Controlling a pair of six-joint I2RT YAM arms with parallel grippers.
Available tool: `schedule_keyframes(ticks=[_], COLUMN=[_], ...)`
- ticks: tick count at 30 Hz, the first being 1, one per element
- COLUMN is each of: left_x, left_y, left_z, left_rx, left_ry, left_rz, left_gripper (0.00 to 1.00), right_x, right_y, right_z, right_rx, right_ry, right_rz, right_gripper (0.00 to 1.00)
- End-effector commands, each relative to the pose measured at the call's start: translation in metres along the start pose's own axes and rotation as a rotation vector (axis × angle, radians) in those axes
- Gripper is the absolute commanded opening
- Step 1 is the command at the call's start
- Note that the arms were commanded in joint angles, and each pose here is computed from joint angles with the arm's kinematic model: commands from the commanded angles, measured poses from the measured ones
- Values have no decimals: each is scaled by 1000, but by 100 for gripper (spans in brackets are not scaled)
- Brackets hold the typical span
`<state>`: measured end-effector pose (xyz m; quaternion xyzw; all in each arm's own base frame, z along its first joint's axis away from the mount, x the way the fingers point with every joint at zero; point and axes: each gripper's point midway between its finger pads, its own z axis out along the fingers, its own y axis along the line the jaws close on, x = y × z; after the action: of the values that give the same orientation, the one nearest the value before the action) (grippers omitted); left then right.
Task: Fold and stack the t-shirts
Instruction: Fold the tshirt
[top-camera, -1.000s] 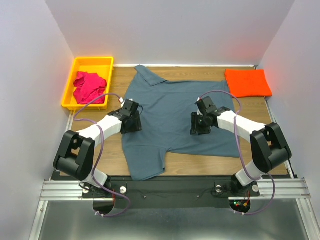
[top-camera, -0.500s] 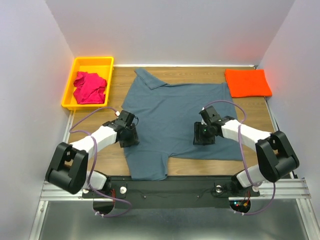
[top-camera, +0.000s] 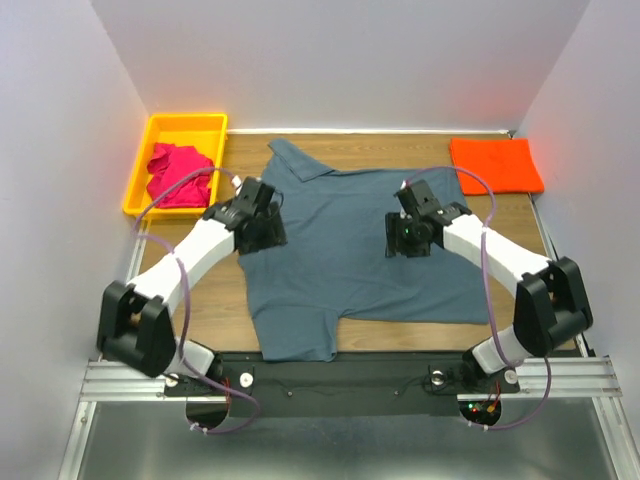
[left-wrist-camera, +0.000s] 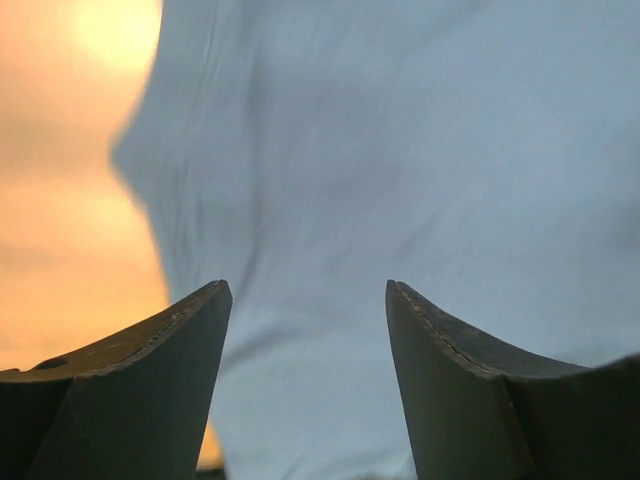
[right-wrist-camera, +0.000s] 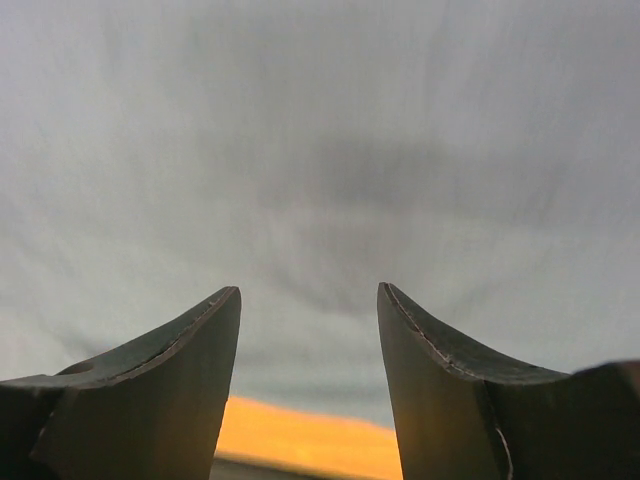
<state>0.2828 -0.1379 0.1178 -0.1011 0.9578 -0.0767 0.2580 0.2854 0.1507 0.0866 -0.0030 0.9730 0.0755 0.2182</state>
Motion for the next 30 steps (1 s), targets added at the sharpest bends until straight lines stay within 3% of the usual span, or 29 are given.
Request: schedule_keyframes(ticks=[1, 4, 8, 13, 20, 26, 30], left_x=[-54, -78, -93, -82, -13, 54, 80], left_y=[-15, -28, -38, -33, 8, 36, 50], left_z=[21, 45, 80, 101, 112, 93, 70], left_rx=[-56, -85, -118, -129, -149, -126, -110], left_ry=[-116, -121, -104, -55, 100, 224, 241], left_rz=[100, 153, 202, 205, 163, 111, 73], left_gripper=[75, 64, 64, 64, 64, 64, 64], right_x=[-40, -60, -80, -69, -27, 23, 49], right_y=[-18, -24, -33, -38, -42, -41, -36], right_z=[10, 20, 33, 53, 59, 49, 32], right_rx=[92, 105, 105, 108, 88, 25, -13], right_ry=[-61, -69, -79, -22, 60, 146, 171], right_rz=[-23, -10, 16, 14, 23, 32, 43], right_gripper=[63, 63, 63, 63, 63, 64, 65])
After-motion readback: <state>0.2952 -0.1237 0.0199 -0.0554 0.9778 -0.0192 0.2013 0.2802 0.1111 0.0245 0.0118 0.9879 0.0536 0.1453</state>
